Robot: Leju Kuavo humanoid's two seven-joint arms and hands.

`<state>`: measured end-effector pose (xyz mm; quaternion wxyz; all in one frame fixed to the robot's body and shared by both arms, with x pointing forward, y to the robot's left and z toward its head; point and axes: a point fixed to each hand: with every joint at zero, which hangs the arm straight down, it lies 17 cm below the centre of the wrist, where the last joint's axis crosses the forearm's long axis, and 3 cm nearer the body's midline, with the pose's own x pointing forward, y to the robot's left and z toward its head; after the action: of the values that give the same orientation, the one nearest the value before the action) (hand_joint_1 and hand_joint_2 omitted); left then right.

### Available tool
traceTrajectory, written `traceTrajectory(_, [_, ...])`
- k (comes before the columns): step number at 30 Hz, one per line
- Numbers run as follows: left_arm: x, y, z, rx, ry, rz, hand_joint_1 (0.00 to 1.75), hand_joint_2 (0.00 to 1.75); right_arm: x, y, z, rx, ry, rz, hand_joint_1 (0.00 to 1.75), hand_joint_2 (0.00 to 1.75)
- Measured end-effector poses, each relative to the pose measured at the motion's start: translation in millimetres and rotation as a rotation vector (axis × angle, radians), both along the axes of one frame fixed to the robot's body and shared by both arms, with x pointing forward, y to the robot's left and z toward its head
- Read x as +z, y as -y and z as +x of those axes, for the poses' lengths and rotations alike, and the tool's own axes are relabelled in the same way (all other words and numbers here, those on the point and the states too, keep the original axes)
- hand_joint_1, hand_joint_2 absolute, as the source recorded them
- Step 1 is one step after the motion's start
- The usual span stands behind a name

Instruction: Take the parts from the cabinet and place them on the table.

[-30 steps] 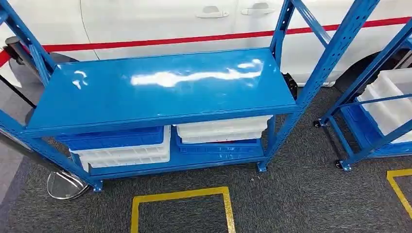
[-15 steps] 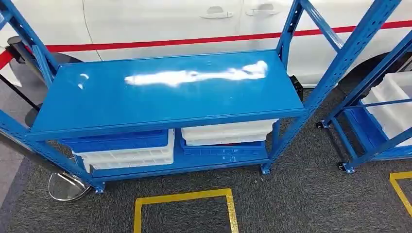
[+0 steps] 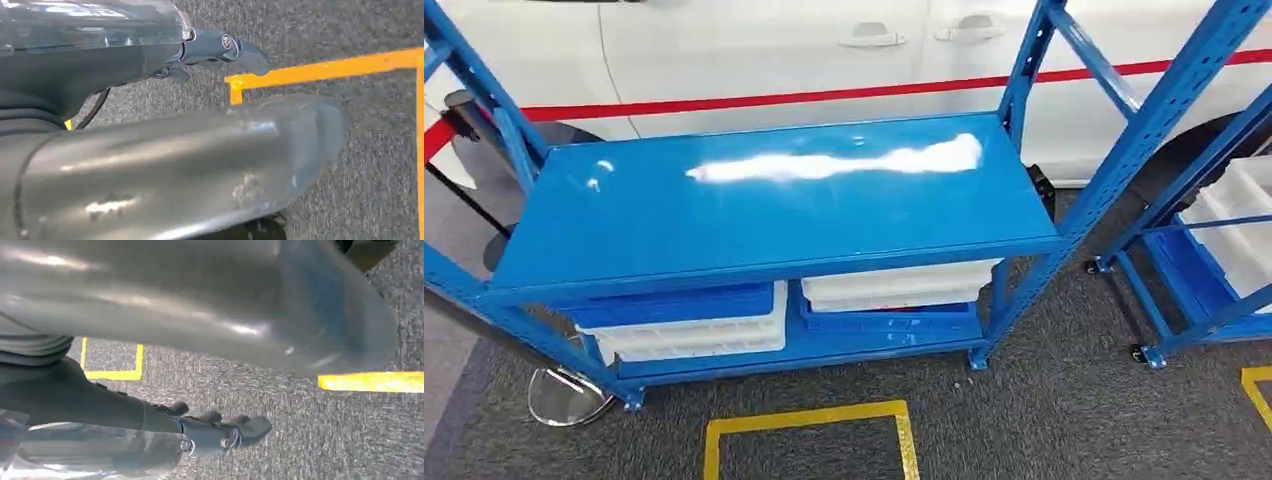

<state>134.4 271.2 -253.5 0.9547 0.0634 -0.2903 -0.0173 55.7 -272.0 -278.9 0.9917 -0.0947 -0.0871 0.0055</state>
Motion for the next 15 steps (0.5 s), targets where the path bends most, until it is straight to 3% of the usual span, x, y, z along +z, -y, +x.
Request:
traceTrajectory(10, [-1.7, -0.2, -5.5, -0.009, -0.014, 0.004, 0.00, 0.00, 0.2, -4.0, -0.5, -0.005, 0.003, 0.006, 0.00, 0.00])
traceTrajectory(11, [-1.8, -0.6, -5.8, -0.009, -0.014, 0.004, 0.00, 0.00, 0.3, -4.3, -0.3, -0.007, 0.006, 0.006, 0.00, 1.75])
traceTrajectory(15, [-2.2, -0.1, -6.8, -0.010, -0.019, 0.001, 0.00, 0.00, 1.2, -5.9, 6.1, -0.017, 0.025, 0.009, 0.00, 1.75])
